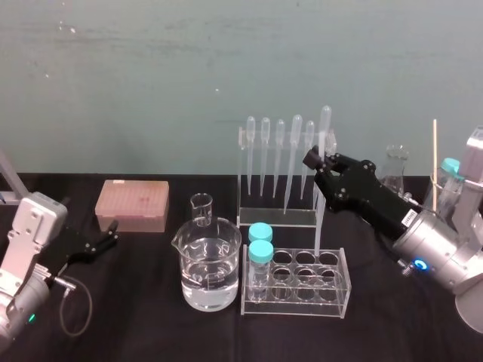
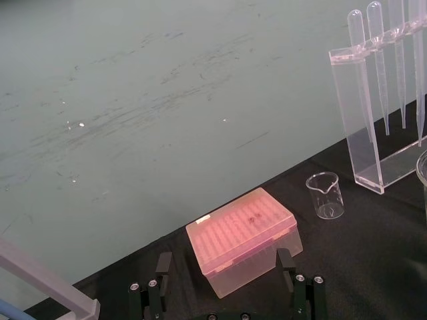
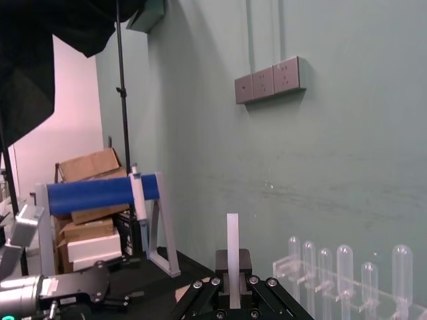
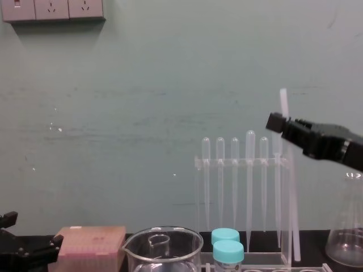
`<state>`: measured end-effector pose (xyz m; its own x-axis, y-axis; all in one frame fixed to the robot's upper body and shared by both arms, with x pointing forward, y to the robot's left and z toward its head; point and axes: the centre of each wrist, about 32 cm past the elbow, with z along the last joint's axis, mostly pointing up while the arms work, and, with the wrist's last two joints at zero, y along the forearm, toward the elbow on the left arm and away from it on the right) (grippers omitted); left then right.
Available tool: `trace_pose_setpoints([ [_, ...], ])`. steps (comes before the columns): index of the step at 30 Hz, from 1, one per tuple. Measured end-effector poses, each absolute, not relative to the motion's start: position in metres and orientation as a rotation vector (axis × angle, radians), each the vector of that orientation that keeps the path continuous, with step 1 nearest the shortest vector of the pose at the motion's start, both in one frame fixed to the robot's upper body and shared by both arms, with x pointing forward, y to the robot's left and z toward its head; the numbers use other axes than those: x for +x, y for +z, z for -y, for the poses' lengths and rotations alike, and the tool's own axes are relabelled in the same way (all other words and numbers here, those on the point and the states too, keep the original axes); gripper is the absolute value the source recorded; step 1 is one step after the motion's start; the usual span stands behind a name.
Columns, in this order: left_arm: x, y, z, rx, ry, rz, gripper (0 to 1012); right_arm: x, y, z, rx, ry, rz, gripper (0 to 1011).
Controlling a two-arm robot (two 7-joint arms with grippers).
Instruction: Pick up the stirring rod with one hand, then place it down.
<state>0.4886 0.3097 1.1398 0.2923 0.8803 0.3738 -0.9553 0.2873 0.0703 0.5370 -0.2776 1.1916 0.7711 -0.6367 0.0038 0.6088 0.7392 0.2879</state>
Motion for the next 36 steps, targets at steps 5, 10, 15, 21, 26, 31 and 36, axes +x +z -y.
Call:
trace_pose_setpoints([
  [5, 0.489, 1.140, -0.310, 0.305, 1.248, 0.285, 1000, 0.543, 1.182, 0.274, 0.268, -0.677, 0.107, 72],
  [10, 0.489, 1.140, -0.310, 0.304, 1.248, 0.285, 1000, 0.549, 1.176, 0.271, 0.249, -0.673, 0.105, 72],
  [15, 0.489, 1.140, -0.310, 0.304, 1.248, 0.285, 1000, 0.555, 1.172, 0.268, 0.240, -0.673, 0.098, 72],
  [21, 0.489, 1.140, -0.310, 0.304, 1.248, 0.285, 1000, 0.562, 1.170, 0.264, 0.228, -0.675, 0.095, 72],
  [26, 0.489, 1.140, -0.310, 0.305, 1.248, 0.285, 1000, 0.564, 1.166, 0.262, 0.205, -0.676, 0.077, 72],
  [31, 0.489, 1.140, -0.310, 0.304, 1.248, 0.285, 1000, 0.564, 1.161, 0.261, 0.186, -0.681, 0.060, 72],
  [36, 0.489, 1.140, -0.310, 0.305, 1.248, 0.285, 1000, 0.565, 1.156, 0.260, 0.171, -0.692, 0.045, 72],
])
